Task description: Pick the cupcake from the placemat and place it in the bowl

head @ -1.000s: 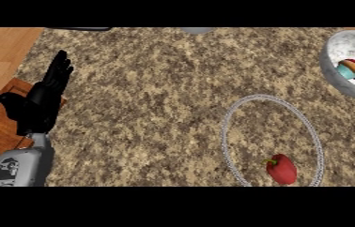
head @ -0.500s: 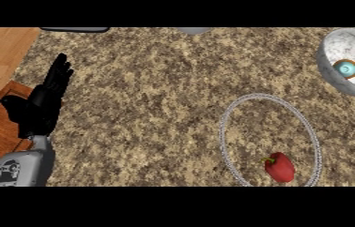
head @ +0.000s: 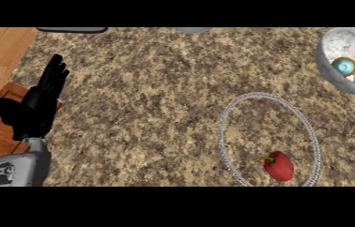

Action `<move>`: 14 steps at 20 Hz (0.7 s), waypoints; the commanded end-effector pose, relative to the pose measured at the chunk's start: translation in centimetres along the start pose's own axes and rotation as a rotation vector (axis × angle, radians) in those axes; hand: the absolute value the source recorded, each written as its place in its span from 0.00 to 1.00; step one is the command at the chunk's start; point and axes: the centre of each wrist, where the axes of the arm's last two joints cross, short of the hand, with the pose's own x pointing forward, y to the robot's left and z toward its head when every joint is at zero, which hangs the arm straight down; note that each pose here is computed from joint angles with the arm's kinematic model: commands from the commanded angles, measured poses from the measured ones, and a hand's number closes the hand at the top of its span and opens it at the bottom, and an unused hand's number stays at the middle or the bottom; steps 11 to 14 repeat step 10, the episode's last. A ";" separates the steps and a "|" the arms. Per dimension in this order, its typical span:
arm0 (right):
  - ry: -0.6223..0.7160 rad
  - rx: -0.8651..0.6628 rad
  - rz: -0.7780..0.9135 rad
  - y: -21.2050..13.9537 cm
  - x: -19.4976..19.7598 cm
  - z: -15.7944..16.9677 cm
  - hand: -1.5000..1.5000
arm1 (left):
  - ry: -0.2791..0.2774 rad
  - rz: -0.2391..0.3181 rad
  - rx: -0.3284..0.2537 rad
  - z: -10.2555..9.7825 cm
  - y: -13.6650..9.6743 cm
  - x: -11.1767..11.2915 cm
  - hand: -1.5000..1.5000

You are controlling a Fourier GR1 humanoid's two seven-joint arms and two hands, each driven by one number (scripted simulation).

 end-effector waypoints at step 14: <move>-0.071 0.081 -0.180 -3.8 0.7 3.2 0.00 | -0.002 -0.005 0.019 0.1 0.7 0.1 0.50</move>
